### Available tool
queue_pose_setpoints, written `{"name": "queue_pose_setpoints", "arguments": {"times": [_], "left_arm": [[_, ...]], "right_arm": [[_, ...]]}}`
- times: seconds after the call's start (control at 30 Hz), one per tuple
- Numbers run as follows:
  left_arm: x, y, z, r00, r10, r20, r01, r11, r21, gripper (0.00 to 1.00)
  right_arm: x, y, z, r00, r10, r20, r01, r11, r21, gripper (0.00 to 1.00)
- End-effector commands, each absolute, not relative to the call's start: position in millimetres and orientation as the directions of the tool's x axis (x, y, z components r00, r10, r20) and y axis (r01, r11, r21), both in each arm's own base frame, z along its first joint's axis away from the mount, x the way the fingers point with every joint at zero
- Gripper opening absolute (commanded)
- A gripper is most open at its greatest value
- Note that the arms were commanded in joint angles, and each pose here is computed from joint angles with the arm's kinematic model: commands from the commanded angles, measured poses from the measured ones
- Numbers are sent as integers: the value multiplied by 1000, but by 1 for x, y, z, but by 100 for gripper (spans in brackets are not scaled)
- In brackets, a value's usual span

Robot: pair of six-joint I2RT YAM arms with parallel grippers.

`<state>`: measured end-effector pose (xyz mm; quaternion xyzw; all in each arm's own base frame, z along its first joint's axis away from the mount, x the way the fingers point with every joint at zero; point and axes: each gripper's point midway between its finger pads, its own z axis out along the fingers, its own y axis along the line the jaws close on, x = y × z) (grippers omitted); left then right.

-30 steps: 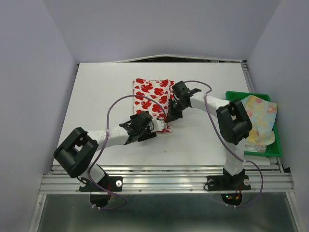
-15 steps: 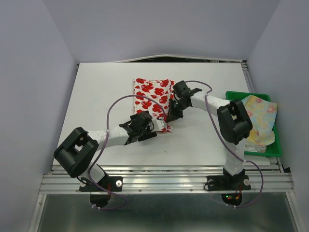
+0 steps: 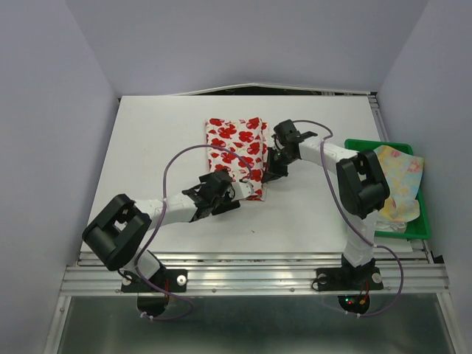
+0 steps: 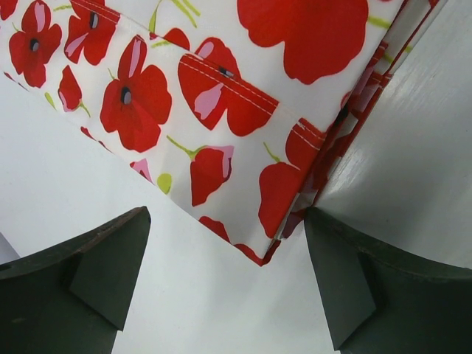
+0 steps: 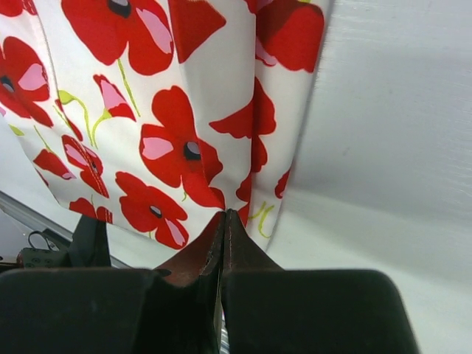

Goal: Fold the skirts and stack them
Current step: Fold the skirt

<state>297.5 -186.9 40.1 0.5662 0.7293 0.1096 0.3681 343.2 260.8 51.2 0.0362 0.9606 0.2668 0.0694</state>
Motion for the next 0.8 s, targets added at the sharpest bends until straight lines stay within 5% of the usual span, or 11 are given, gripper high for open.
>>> {"name": "queue_pose_setpoints", "arguments": {"times": [0.0,0.57,0.77], "left_arm": [[277,-171,13,-123,925,-359,801,306,514,99],[273,-172,13,-117,922,-369,816,301,493,99],[258,-197,60,-54,857,-513,856,304,417,99]], "right_arm": [[336,247,47,-991,89,-104,28,877,479,1],[323,240,9,-997,53,-48,25,885,465,1],[329,247,20,-997,23,-77,-19,866,499,1]]}}
